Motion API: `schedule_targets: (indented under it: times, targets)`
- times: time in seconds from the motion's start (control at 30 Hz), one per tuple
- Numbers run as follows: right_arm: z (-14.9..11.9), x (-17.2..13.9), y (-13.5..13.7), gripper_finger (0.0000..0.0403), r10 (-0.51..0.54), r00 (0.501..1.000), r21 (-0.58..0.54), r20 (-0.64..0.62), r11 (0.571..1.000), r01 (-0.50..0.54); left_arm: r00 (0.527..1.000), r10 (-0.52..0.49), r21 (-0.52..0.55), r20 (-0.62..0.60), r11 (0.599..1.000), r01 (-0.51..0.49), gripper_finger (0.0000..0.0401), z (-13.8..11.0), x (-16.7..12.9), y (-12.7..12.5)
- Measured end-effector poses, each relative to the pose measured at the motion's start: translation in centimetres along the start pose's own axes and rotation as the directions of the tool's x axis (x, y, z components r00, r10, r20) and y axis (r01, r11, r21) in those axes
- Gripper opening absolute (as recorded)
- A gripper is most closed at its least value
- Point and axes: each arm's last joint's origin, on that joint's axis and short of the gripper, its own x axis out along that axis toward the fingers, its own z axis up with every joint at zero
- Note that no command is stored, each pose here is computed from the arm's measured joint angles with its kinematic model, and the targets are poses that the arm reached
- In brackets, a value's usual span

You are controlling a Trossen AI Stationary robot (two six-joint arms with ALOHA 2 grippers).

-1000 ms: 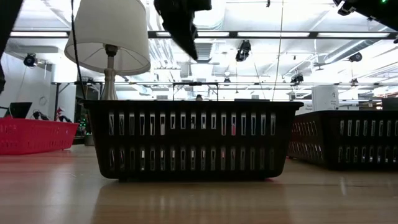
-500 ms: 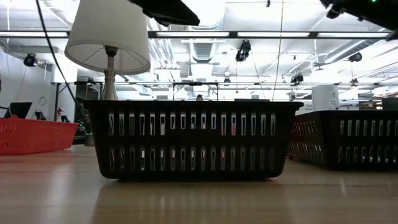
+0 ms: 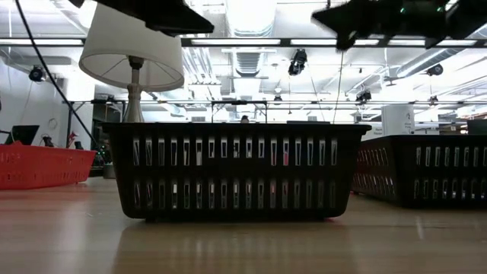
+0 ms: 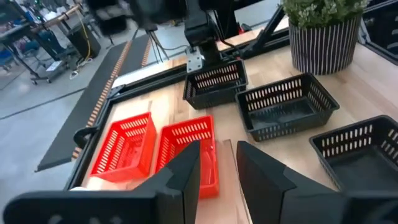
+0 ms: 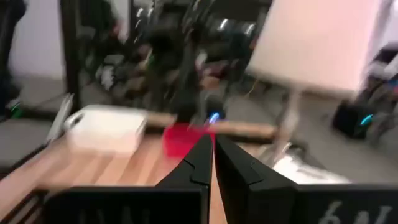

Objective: Stack baskets by color
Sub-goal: Stack the bottom right red bin on top of the top red bin

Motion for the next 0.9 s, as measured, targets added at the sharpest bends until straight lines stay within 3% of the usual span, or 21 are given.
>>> schedule_targets:
  times: [0.1, 0.23, 0.33, 0.63, 0.77, 0.9]
  targets:
    - [0.4, 1.2, 0.6, 0.0009, 0.002, 1.000, 0.030, 0.015, 1.000, -0.002, 1.000, 0.003, 0.013, 0.018, 1.000, -0.003, 0.0088, 0.0, -0.9, 0.1]
    - [-0.5, 2.8, 1.8, 0.0009, -0.054, 0.997, 0.116, -0.064, 0.991, 0.061, 0.999, 0.005, 0.040, 0.054, 0.999, -0.007, 0.0088, 0.1, -2.1, 0.2]
    - [-0.4, 3.6, 2.8, 0.0009, -0.038, 0.995, 0.205, -0.094, 0.977, 0.056, 0.997, 0.013, 0.041, 0.081, 0.999, -0.017, 0.0088, 0.1, -2.9, 0.4]
    - [0.3, 6.4, 4.8, 0.0009, 0.071, 0.947, 0.467, -0.312, 0.880, 0.088, 0.996, 0.015, 0.041, 0.085, 0.999, -0.018, 0.0088, -0.2, -3.6, 0.4]
    - [-0.1, 7.6, 5.2, 0.0009, 0.033, 0.848, 0.499, -0.529, 0.820, 0.279, 0.998, 0.011, 0.055, 0.061, 0.998, -0.014, 0.0088, -0.4, -3.7, 0.3]
    - [-0.6, 8.2, 5.1, 0.0009, 0.008, 0.681, 0.460, -0.732, 0.744, 0.485, 1.000, 0.002, 0.081, 0.026, 0.997, -0.004, 0.0088, -0.8, -4.2, 0.3]
